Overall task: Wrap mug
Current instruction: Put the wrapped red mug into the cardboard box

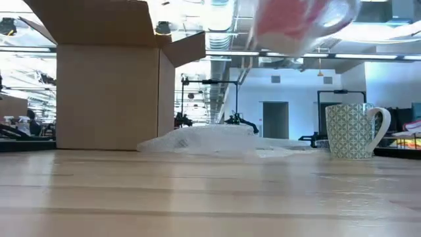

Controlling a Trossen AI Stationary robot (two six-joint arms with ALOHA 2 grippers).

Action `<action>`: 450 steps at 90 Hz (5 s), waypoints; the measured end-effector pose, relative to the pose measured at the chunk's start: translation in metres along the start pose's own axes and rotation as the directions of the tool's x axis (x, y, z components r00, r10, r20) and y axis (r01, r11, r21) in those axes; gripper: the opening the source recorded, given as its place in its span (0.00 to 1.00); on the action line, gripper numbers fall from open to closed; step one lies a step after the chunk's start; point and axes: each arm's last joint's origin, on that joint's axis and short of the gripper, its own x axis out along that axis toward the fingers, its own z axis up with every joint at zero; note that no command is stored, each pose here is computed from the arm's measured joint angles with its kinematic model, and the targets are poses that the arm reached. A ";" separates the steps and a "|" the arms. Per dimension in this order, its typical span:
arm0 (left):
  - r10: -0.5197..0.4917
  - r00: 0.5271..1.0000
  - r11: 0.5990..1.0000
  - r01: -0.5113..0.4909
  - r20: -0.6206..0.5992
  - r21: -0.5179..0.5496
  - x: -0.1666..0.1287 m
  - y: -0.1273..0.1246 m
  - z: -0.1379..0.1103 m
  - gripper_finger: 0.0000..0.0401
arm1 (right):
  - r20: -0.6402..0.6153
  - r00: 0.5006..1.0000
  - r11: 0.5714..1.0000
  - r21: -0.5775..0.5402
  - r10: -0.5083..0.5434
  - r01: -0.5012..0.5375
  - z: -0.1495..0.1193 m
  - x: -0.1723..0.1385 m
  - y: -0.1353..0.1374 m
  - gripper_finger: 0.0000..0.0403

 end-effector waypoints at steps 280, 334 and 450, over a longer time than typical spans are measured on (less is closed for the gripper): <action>-0.635 0.769 0.768 0.639 -0.070 0.050 0.004 -0.134 0.022 0.59 | 0.794 0.567 0.976 0.174 -0.218 0.131 0.009 -0.089 -0.086 0.05; -0.552 0.668 0.833 0.416 -0.498 -0.365 -0.042 -0.175 -0.044 0.59 | 0.672 0.735 0.994 0.110 -0.089 0.020 0.085 0.017 -0.137 0.05; -0.043 0.999 0.999 0.043 0.004 -0.018 -0.031 -0.277 -0.165 0.59 | 0.409 0.912 0.973 0.213 -0.009 -0.086 0.069 0.031 -0.147 0.04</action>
